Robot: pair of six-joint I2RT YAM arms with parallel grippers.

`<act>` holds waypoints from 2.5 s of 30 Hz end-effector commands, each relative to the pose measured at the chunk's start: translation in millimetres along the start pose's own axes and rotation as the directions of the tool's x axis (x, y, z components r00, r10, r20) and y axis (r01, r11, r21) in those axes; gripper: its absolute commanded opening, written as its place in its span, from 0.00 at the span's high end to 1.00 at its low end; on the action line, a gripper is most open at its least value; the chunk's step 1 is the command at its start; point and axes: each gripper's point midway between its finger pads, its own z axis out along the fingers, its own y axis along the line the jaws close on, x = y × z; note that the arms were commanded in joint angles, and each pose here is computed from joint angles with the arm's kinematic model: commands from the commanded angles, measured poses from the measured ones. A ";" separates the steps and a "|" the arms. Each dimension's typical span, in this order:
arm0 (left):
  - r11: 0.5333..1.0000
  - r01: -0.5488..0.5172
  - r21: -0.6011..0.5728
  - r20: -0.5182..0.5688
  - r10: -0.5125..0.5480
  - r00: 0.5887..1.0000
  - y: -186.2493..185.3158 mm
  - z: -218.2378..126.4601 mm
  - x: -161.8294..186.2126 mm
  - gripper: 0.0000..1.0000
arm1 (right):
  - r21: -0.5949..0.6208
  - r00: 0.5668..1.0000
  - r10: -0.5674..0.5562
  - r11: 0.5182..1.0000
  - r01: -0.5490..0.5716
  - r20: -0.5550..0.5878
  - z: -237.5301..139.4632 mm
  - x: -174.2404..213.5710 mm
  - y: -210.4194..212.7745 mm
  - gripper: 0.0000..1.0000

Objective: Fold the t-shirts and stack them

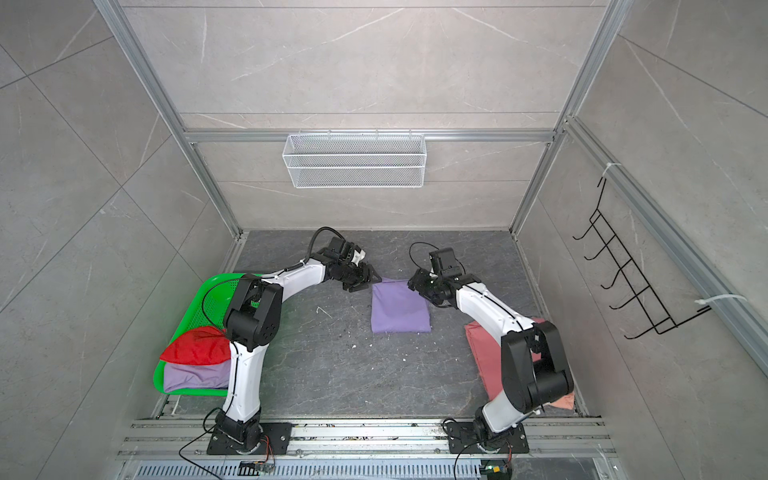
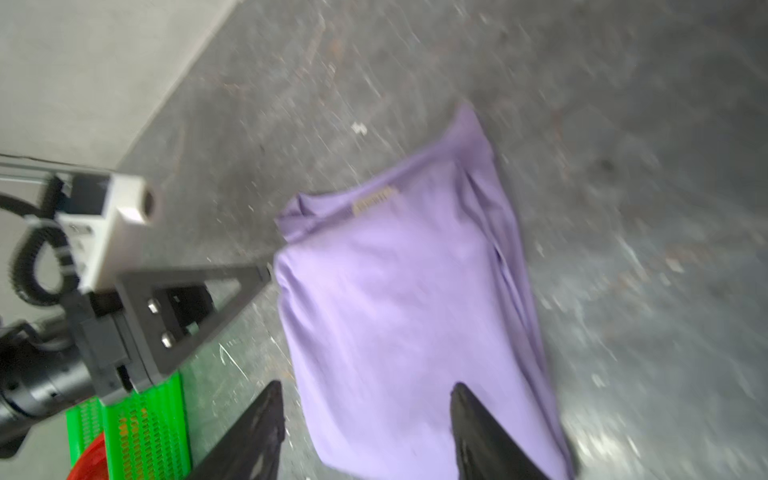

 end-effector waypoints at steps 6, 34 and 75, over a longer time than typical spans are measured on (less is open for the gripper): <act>0.998 -0.022 -0.055 -0.061 0.018 0.998 16.5 26.1 12.6 0.42 | 0.015 0.991 0.134 0.991 -0.134 -0.009 -41.4 40.0 -27.0 0.32; 0.638 0.770 -0.014 0.348 -0.719 0.602 64.5 -29.3 142.6 1.00 | -0.126 0.953 0.282 0.947 -0.295 -0.110 -10.0 104.8 -29.5 0.28; 0.764 0.632 0.132 0.130 -0.645 0.753 -36.9 -18.0 198.0 0.28 | -0.044 0.922 0.283 0.951 -0.305 -0.264 -1.6 156.3 14.5 0.83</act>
